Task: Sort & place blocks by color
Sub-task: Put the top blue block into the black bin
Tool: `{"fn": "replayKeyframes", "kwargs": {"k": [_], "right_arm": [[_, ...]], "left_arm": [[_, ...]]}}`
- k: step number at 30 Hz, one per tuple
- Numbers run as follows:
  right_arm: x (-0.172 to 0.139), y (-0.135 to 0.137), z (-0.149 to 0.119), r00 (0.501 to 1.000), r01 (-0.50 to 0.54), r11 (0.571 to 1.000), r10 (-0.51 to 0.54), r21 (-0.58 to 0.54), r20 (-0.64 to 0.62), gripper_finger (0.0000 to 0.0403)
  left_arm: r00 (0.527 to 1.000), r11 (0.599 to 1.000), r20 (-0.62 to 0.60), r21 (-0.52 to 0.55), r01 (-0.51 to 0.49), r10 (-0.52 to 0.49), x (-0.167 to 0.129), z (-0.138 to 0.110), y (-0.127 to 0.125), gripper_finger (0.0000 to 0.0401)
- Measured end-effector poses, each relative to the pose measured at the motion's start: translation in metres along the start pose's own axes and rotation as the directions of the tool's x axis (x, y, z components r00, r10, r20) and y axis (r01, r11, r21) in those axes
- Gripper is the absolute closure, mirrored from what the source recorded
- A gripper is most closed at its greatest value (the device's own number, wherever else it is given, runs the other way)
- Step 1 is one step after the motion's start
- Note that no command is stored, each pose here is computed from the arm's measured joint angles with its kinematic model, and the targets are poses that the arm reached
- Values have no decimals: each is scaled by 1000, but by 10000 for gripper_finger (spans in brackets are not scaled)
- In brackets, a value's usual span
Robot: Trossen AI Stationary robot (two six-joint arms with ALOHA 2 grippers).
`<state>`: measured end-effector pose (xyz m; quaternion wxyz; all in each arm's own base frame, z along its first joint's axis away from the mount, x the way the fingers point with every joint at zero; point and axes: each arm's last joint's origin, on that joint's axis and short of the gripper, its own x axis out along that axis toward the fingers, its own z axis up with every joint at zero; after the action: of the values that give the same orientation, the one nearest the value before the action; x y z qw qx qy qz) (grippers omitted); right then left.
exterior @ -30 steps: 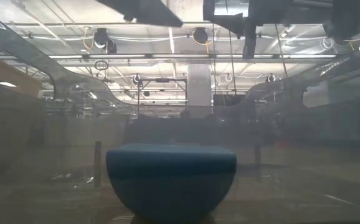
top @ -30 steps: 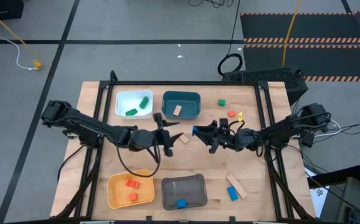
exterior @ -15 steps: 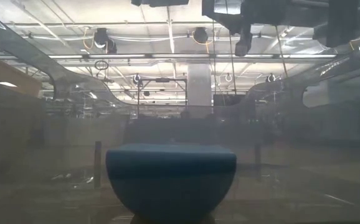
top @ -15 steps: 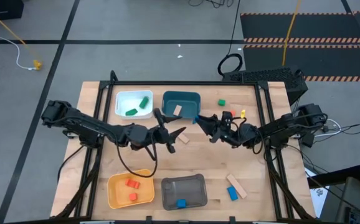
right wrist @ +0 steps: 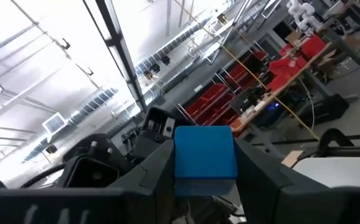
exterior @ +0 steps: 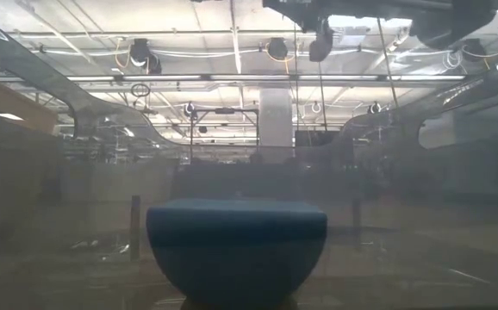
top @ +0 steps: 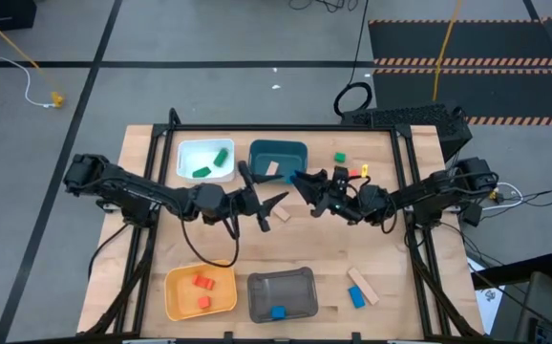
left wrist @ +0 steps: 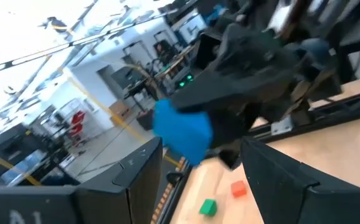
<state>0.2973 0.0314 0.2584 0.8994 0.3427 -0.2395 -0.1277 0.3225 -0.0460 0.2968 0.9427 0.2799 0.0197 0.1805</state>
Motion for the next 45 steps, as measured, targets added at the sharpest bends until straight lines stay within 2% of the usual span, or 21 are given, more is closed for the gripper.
{"fn": "replayKeyframes", "kwargs": {"k": [6, 11, 15, 18, 22, 30, 35, 45], "right_arm": [[15, 4, -11, 1000, -2, 999, 3, -39, 1, 279], [26, 7, -17, 1000, -16, 999, 16, -32, 16, 277], [28, 4, -25, 999, -36, 999, 36, -22, -25, 277], [29, 2, -27, 998, -57, 998, 58, 14, -41, 277], [30, 2, -26, 998, -55, 998, 57, 42, -39, 276], [31, 1, -25, 996, -75, 997, 77, 35, -54, 273], [33, -3, -17, 986, -128, 992, 125, -21, -112, 246], [16, -8, 17, 944, -157, 987, 139, -37, -300, 151]], "left_arm": [[1000, 1000, -2, -17, -15, 15, 3, -3, 5, 183], [999, 999, -9, -24, -45, 45, 3, -2, 7, 183], [999, 999, -20, -17, -39, 39, 3, -3, 5, 185], [999, 999, -17, -22, -38, 38, 3, -3, 5, 211], [999, 999, -32, -16, -38, 37, 3, -4, 5, 271], [998, 999, -43, -16, -36, 35, 3, -5, 4, 271], [999, 999, -33, -31, -25, 24, 0, -2, 0, 271], [999, 1000, -31, -26, 12, -13, -5, 1, -8, 274]]}}
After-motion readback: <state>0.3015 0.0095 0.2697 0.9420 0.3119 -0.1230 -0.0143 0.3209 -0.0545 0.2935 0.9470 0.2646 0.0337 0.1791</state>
